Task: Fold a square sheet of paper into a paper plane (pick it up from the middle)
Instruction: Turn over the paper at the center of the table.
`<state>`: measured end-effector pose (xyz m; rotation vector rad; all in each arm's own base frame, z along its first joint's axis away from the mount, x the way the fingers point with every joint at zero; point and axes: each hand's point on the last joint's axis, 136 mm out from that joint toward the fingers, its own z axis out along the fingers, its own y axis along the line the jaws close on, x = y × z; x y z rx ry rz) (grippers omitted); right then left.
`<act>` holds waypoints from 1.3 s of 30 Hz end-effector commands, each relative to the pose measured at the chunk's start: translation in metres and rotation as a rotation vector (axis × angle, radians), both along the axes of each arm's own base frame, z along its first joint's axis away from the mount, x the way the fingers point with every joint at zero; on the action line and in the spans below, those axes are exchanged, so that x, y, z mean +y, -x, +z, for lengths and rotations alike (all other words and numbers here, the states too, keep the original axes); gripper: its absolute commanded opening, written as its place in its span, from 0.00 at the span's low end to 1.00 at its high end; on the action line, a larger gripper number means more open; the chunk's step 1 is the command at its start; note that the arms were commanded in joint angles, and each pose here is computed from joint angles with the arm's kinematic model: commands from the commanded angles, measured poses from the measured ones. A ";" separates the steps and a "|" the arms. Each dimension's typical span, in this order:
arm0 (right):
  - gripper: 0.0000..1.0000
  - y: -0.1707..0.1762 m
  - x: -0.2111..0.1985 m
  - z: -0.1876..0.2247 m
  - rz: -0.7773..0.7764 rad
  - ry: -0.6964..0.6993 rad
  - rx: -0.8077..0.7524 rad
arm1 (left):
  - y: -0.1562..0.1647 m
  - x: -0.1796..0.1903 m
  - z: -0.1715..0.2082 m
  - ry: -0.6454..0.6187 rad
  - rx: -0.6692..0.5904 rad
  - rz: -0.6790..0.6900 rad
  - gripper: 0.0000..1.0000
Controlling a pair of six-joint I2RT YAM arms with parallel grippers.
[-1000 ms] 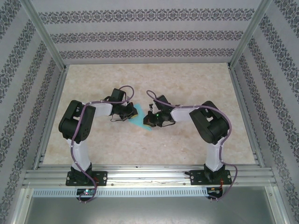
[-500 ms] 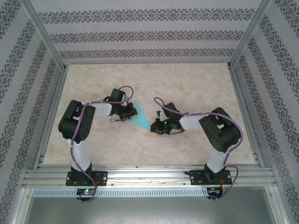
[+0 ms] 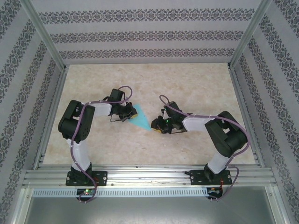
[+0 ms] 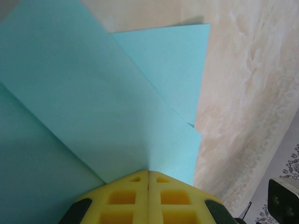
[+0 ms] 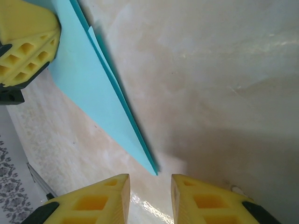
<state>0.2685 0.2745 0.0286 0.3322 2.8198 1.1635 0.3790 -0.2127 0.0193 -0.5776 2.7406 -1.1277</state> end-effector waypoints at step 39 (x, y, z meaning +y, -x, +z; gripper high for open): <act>0.28 -0.023 0.028 -0.006 -0.075 -0.062 0.002 | 0.017 0.011 -0.030 0.019 0.152 0.066 0.00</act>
